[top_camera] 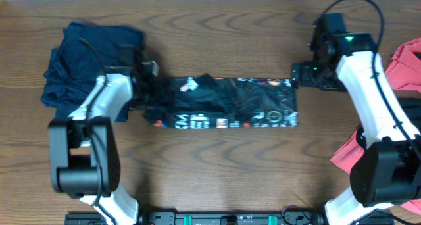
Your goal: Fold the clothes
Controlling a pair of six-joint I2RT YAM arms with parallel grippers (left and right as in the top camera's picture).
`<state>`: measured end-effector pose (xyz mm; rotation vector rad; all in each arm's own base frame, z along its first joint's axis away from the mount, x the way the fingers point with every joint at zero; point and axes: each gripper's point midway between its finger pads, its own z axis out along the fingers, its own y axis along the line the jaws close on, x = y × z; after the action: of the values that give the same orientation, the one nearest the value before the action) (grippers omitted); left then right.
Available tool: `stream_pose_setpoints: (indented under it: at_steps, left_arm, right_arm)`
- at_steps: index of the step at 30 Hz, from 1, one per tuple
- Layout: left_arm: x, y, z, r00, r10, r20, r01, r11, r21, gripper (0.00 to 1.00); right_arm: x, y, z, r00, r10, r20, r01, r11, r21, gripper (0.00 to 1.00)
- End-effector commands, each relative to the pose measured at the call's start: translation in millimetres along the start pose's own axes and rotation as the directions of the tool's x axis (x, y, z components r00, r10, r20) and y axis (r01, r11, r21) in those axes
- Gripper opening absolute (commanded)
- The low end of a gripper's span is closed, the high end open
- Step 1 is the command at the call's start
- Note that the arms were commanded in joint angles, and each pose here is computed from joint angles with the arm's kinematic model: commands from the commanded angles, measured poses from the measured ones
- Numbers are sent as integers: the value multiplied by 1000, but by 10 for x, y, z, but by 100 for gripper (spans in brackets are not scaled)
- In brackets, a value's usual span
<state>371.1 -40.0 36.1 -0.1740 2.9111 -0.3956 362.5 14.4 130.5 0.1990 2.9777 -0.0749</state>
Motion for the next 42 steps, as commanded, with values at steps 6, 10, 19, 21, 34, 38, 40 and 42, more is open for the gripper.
stream_pose_setpoints:
  at_steps: [6,10,19,21,34,38,40,42]
  left_arm:
    - [-535,-265,-826,982,65,178,-57,997,-50,6]
    - [-400,-748,-795,977,157,142,-157,988,-7,6]
    - [289,-1897,-496,892,447,63,-449,893,17,6]
    - [439,-2015,-396,870,492,35,-492,870,9,6]
    - [614,-2449,-92,833,551,57,-553,831,52,7]
    - [592,-2475,-89,831,551,70,-555,830,55,7]
    - [580,-2489,-90,831,551,77,-556,829,57,7]
    - [578,-2512,-93,830,552,82,-557,828,67,7]
  right_arm:
    - [39,-324,3,998,52,-34,-51,998,37,99]
    - [56,-338,3,998,43,-41,-42,998,39,99]
    - [86,-342,1,998,43,-54,-41,998,40,99]
    - [101,-343,0,997,42,-60,-40,998,41,99]
    - [179,-347,-6,995,28,-92,-24,999,44,99]
    - [182,-345,-6,995,27,-93,-23,999,44,99]
    - [183,-344,-7,995,27,-93,-23,999,44,99]
    - [182,-345,-6,995,27,-93,-23,999,44,99]
